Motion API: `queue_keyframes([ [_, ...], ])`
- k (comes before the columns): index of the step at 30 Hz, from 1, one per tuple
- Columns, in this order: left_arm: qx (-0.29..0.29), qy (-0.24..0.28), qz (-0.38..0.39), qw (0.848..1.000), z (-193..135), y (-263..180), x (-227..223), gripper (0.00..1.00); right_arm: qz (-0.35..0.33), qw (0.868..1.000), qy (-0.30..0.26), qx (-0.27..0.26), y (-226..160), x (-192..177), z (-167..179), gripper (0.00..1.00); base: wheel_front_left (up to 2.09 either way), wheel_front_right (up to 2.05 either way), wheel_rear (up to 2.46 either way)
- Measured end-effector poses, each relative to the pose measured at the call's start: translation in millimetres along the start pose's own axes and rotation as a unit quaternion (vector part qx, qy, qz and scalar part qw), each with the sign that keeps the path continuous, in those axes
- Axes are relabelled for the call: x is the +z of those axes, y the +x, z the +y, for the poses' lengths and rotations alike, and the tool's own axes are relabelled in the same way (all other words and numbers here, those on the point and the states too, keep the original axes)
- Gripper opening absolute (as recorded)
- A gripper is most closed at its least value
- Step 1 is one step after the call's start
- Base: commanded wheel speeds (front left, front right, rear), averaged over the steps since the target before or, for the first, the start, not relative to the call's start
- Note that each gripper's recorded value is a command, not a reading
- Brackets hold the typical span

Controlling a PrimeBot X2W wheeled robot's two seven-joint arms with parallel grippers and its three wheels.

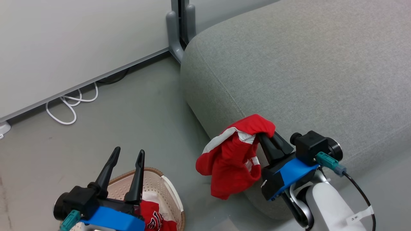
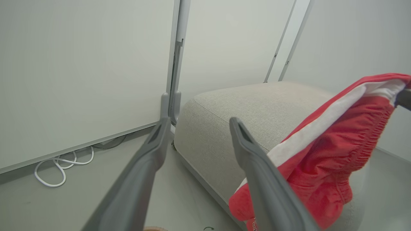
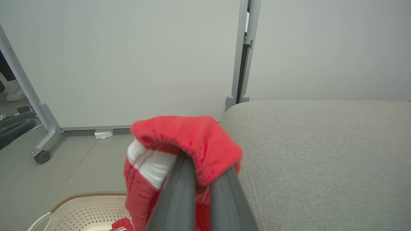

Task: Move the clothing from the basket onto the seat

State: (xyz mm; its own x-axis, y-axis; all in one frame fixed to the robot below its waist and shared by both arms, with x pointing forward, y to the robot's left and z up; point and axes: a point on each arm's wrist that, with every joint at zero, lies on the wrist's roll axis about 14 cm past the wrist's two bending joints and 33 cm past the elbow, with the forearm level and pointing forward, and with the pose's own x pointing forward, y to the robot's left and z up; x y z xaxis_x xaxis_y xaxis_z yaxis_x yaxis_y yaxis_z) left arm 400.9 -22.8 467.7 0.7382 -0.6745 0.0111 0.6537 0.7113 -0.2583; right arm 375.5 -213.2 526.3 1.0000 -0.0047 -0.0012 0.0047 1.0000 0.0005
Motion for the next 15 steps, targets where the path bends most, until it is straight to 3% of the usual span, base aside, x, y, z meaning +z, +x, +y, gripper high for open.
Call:
queue_keyframes([
  [8,-0.015,-0.002,0.006,1.000,-6.0,4.9,-4.4,1.00,0.003,1.000,0.005,-0.014,-1.3,-2.5,-9.5,0.00,0.00,0.00,0.00],
  [15,-0.014,-0.007,0.005,1.000,-3.0,6.9,-5.5,1.00,-0.042,0.999,0.014,-0.026,25.5,32.5,-26.2,0.00,0.00,0.00,0.00],
])
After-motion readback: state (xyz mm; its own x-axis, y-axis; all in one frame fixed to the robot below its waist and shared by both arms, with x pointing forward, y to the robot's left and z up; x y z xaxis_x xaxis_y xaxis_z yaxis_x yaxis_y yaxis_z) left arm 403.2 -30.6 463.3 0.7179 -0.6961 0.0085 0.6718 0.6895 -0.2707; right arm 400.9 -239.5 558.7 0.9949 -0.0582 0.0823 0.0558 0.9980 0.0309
